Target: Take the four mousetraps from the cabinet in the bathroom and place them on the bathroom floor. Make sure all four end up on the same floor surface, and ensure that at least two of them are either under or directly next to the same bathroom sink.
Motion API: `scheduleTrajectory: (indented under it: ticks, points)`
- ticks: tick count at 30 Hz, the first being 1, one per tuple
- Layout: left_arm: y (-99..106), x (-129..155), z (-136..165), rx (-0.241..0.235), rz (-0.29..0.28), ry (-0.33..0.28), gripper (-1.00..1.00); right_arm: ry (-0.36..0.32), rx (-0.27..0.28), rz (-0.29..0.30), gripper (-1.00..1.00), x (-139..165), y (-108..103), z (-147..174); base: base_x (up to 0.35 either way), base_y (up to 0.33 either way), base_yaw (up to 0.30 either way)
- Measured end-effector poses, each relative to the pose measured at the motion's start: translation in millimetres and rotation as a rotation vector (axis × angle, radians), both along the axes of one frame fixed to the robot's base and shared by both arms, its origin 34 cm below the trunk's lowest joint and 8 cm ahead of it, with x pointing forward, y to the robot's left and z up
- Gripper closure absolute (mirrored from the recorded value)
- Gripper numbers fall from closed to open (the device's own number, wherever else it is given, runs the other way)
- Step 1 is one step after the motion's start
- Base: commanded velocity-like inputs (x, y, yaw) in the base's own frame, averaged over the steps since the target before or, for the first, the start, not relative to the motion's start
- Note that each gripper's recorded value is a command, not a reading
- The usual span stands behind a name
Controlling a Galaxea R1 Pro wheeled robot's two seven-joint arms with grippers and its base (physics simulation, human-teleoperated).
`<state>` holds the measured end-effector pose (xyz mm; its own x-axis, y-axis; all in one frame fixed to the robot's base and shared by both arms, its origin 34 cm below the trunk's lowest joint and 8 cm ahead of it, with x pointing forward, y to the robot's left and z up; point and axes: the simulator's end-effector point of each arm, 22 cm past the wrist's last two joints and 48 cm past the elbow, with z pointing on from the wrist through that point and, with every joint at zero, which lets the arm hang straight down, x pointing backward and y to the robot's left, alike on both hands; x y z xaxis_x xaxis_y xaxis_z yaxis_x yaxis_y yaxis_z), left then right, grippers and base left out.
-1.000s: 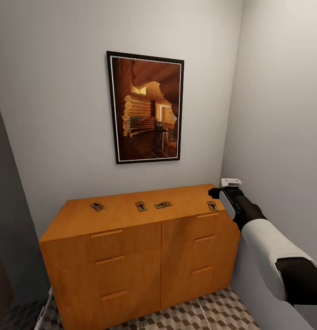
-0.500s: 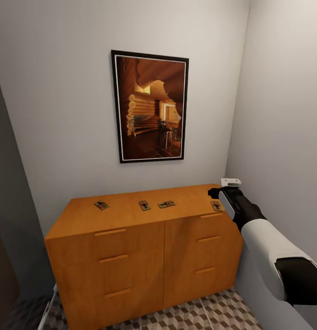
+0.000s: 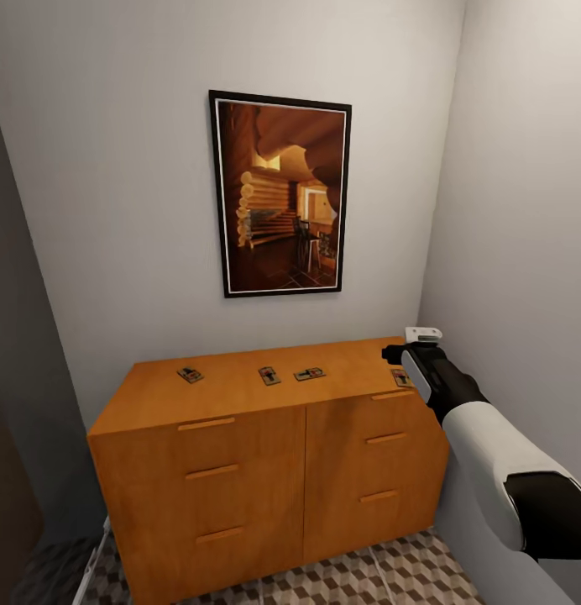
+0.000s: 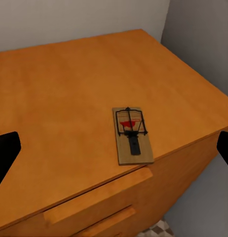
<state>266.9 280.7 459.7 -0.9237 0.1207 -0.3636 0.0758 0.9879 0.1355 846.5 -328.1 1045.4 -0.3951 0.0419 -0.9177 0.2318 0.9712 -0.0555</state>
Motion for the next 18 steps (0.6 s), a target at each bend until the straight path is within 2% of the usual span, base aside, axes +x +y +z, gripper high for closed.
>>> scheduleTrajectory:
  ticks: [18]
  points:
    - [-1.4, 0.1, -0.1, -0.002, 0.001, 0.0, -1.0, 0.001, 0.0, 0.001, -1.0, -0.1, 0.9, -0.8, 0.0, -0.154, 0.002]
